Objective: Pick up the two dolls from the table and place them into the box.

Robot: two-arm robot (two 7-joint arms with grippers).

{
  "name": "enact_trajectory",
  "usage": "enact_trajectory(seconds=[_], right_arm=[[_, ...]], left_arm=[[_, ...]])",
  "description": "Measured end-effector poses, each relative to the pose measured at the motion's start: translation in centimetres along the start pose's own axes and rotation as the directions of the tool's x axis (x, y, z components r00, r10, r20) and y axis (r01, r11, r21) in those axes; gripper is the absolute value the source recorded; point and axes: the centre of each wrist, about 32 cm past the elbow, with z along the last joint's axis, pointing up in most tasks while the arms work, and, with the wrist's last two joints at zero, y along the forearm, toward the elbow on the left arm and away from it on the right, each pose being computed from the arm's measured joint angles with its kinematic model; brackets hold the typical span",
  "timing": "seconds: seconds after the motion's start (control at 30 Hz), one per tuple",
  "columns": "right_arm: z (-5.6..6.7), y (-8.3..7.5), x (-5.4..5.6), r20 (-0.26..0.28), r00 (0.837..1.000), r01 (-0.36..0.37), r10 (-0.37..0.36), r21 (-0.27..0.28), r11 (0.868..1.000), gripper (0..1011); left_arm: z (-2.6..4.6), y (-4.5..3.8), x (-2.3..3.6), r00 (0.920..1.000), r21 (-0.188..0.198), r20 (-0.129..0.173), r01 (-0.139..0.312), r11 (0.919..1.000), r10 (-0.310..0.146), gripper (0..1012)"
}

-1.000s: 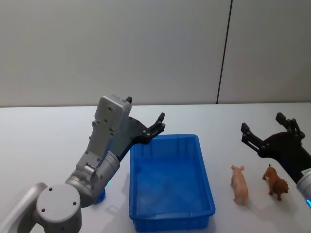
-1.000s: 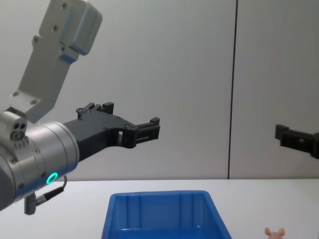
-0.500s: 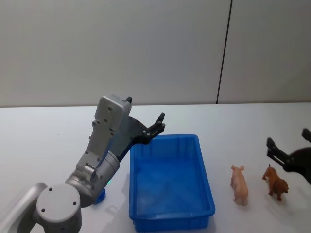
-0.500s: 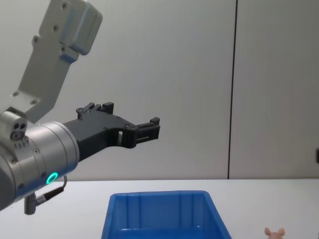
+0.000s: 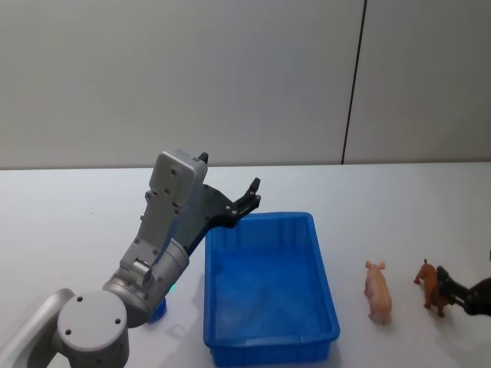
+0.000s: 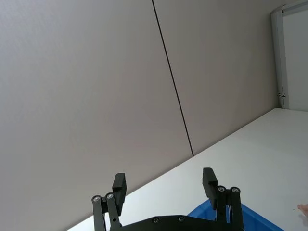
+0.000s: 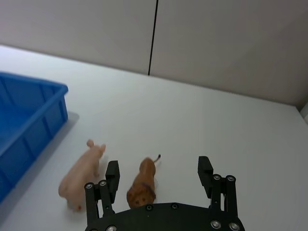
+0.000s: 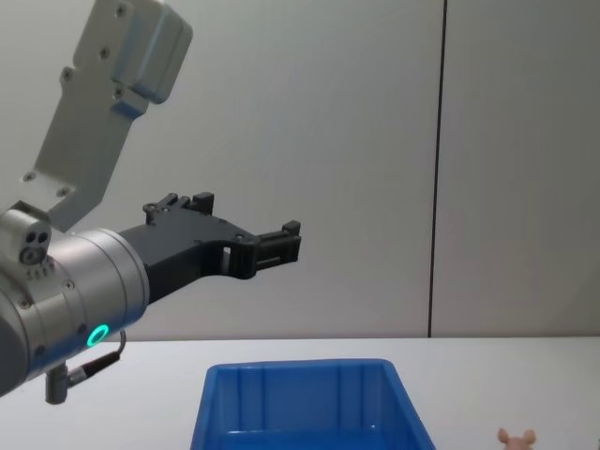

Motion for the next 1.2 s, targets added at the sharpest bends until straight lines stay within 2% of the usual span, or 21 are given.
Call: enact_trajectory(seconds=[0.23, 0.43, 0.7, 1.07, 1.13, 1.2], right_arm=[[-0.9, 0.1, 0.2, 0.044, 0.999, -0.011, 0.015, -0.095, 0.995, 1001], [-1.6, 0.4, 0.2, 0.065, 0.998, -0.014, 0.024, -0.147, 0.989, 1001], [-2.2, 1.4, -0.1, 0.085, 0.995, -0.033, 0.048, -0.17, 0.985, 1001], [-2.8, 3.3, -0.9, 0.123, 0.991, -0.043, 0.062, -0.156, 0.987, 1001], [-2.8, 3.6, -1.0, 0.128, 0.99, -0.043, 0.063, -0.153, 0.987, 994], [-2.9, 3.9, -1.1, 0.133, 0.989, -0.045, 0.065, -0.151, 0.988, 941]], left_arm=[[0.0, 0.0, 0.0, 1.0, 0.0, 0.0, 0.0, 1.0, 0.0, 1004], [0.0, 0.0, 0.0, 1.0, 0.0, 0.0, 0.0, 1.0, 0.0, 1004], [0.0, 0.0, 0.0, 1.0, 0.0, 0.0, 0.0, 1.0, 0.0, 1004], [0.0, 0.0, 0.0, 1.0, 0.0, 0.0, 0.0, 1.0, 0.0, 1004], [0.0, 0.0, 0.0, 1.0, 0.0, 0.0, 0.0, 1.0, 0.0, 1004], [0.0, 0.0, 0.0, 1.0, 0.0, 0.0, 0.0, 1.0, 0.0, 1004]])
